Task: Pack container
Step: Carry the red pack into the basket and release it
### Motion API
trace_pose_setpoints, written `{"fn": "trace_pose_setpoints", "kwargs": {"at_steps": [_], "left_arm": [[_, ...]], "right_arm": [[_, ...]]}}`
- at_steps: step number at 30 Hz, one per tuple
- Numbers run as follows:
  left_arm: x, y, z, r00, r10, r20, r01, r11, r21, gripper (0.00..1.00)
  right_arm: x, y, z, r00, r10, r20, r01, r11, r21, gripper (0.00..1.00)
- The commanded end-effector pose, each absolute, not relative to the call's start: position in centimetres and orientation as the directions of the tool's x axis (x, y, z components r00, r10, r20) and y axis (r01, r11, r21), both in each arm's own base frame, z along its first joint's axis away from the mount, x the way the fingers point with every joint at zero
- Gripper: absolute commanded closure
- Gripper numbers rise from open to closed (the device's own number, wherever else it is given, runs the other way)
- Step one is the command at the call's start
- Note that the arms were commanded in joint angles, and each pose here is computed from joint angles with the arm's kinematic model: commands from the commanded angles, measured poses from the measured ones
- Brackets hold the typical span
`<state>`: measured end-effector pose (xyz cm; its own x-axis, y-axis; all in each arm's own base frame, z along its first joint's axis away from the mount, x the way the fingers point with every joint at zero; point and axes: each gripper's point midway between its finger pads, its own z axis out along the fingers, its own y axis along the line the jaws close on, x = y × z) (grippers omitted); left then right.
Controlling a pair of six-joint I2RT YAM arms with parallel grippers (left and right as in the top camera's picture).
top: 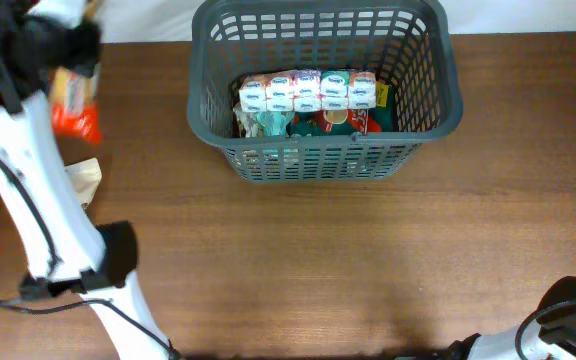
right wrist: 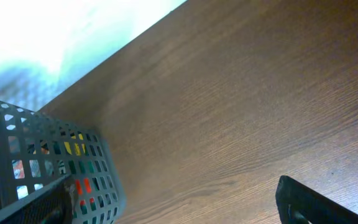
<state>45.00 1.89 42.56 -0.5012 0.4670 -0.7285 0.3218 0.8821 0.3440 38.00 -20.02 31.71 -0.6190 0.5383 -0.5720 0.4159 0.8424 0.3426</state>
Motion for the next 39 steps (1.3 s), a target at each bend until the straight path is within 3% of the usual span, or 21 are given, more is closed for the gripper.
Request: {"fn": "trace_pose_setpoints", "kwargs": {"at_steps": [1,3,4,5,12,16,21,27,29,32,37,39], "left_arm": [[39.8,-7.7,51.4,-0.003,0.713,-0.701,0.486,0.614,0.622,0.98],[38.8,-11.5,52.3,0.147,0.768,-0.623,0.508,0.482,0.714,0.98],[38.1,-14.8,52.0,0.263,0.796,-0.545,0.527,0.355,0.772,0.98],[38.0,-16.2,51.5,0.301,0.805,-0.511,0.534,0.301,0.790,0.99],[43.1,-22.8,43.8,0.358,0.850,-0.387,0.624,0.091,0.776,0.99],[47.2,-24.9,37.6,0.304,0.886,-0.350,0.681,0.055,0.730,0.98],[50.4,-26.7,29.4,0.168,0.922,-0.348,0.774,0.095,0.626,0.94],[51.3,-27.6,25.1,0.092,0.934,-0.346,0.819,0.127,0.560,0.86],[51.4,-27.7,24.7,0.080,0.933,-0.350,0.823,0.136,0.551,0.74],[51.4,-27.6,24.7,0.052,0.931,-0.362,0.823,0.166,0.543,0.43],[51.0,-24.8,29.3,-0.105,0.923,-0.370,0.722,0.327,0.610,0.02],[49.9,-23.9,32.3,-0.130,0.901,-0.415,0.685,0.384,0.619,0.00]], "right_arm": [[38.0,-19.9,32.0,-0.616,0.533,-0.580,0.408,0.846,0.343,0.01],[38.0,-19.9,32.0,-0.617,0.533,-0.580,0.408,0.846,0.343,0.01],[38.0,-19.9,32.0,-0.617,0.533,-0.580,0.408,0.846,0.343,0.01],[38.0,-19.9,32.0,-0.617,0.533,-0.580,0.408,0.846,0.343,0.01],[38.0,-19.9,32.0,-0.617,0.533,-0.580,0.408,0.846,0.343,0.01],[38.0,-19.9,32.0,-0.617,0.533,-0.580,0.408,0.846,0.343,0.01],[38.0,-19.9,32.0,-0.617,0.533,-0.580,0.408,0.846,0.343,0.01],[38.0,-19.9,32.0,-0.617,0.533,-0.580,0.408,0.846,0.343,0.01],[38.0,-19.9,32.0,-0.617,0.533,-0.580,0.408,0.846,0.343,0.01],[38.0,-19.9,32.0,-0.616,0.533,-0.580,0.408,0.846,0.343,0.01],[38.0,-19.9,32.0,-0.617,0.533,-0.580,0.408,0.846,0.343,0.01],[38.0,-19.9,32.0,-0.617,0.533,-0.580,0.408,0.846,0.343,0.01]]}}
